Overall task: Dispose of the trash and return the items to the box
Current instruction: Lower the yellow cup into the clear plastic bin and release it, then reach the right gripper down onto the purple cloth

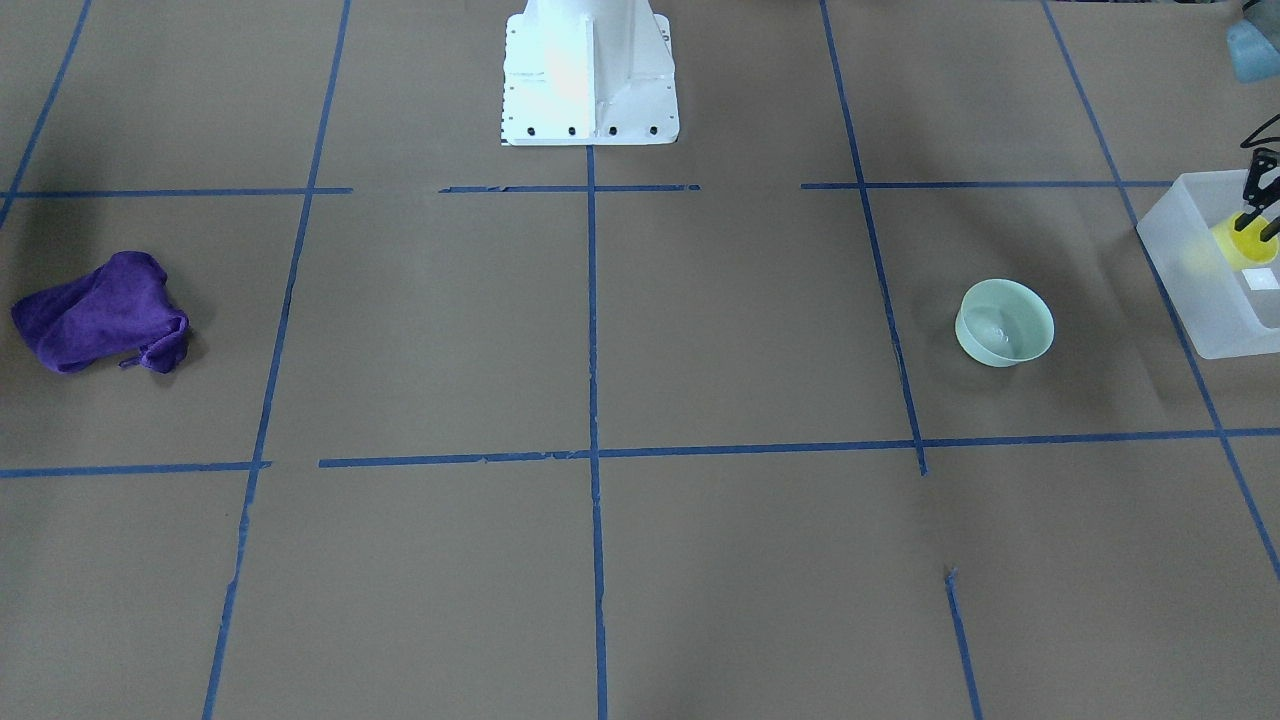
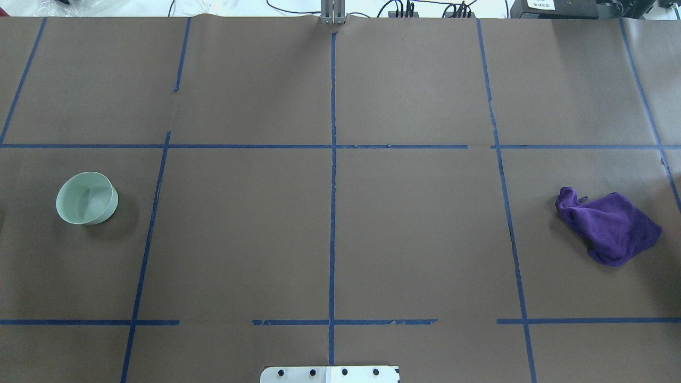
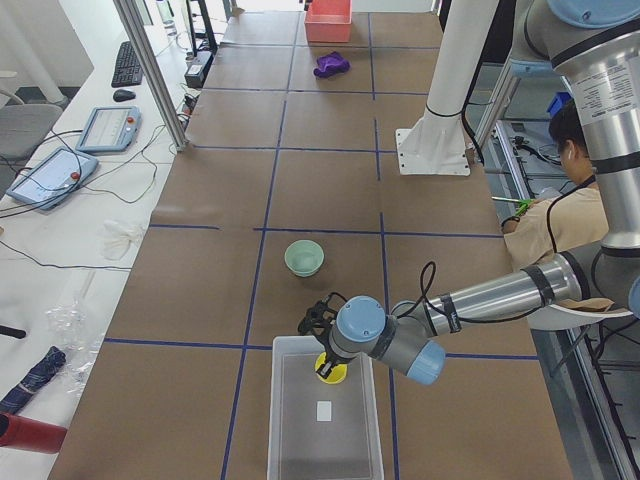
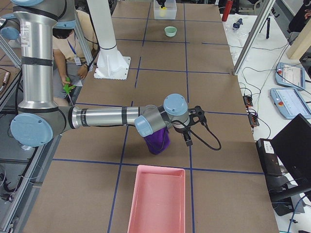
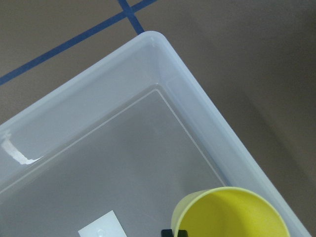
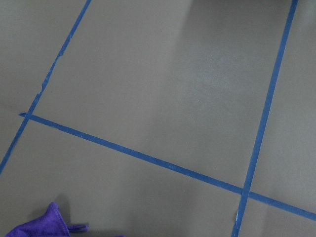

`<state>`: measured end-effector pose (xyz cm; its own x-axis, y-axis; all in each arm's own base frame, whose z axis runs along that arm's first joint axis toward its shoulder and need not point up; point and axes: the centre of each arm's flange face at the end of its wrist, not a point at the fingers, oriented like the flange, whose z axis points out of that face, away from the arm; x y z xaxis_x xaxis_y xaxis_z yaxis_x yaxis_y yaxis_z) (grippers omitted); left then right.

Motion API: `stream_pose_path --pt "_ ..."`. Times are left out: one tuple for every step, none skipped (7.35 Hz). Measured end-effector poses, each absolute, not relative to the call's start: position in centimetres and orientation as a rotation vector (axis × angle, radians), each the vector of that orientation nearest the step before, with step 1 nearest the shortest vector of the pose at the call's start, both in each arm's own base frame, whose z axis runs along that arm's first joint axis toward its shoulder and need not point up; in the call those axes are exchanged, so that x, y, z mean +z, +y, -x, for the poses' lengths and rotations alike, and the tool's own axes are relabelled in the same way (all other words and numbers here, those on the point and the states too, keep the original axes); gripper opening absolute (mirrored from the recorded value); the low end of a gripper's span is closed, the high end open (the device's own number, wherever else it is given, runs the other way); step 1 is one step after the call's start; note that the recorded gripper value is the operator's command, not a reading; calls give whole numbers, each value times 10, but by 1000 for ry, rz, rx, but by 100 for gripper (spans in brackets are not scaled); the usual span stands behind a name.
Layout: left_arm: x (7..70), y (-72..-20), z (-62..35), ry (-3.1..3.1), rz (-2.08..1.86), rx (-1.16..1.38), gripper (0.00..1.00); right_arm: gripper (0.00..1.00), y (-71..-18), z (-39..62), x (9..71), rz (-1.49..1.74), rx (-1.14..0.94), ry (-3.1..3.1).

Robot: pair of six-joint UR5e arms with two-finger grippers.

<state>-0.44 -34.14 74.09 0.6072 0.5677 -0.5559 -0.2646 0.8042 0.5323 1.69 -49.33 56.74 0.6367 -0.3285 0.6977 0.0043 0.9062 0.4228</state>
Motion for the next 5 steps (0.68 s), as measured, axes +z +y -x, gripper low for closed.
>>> stream_pose_path --pt "738 -342 4 780 -437 502 77 100 -494 -12 564 -421 -208 -869" --pt "731 -348 3 779 -456 507 100 100 -493 -5 558 -437 -211 -879" --pt "715 -361 0 777 -483 516 100 100 -493 11 549 -460 -212 -899" --pt "695 -385 -3 775 -505 523 100 100 -486 37 537 -489 -231 -926" --pt "675 -411 -7 773 -522 529 100 100 -469 69 524 -505 -242 -936"
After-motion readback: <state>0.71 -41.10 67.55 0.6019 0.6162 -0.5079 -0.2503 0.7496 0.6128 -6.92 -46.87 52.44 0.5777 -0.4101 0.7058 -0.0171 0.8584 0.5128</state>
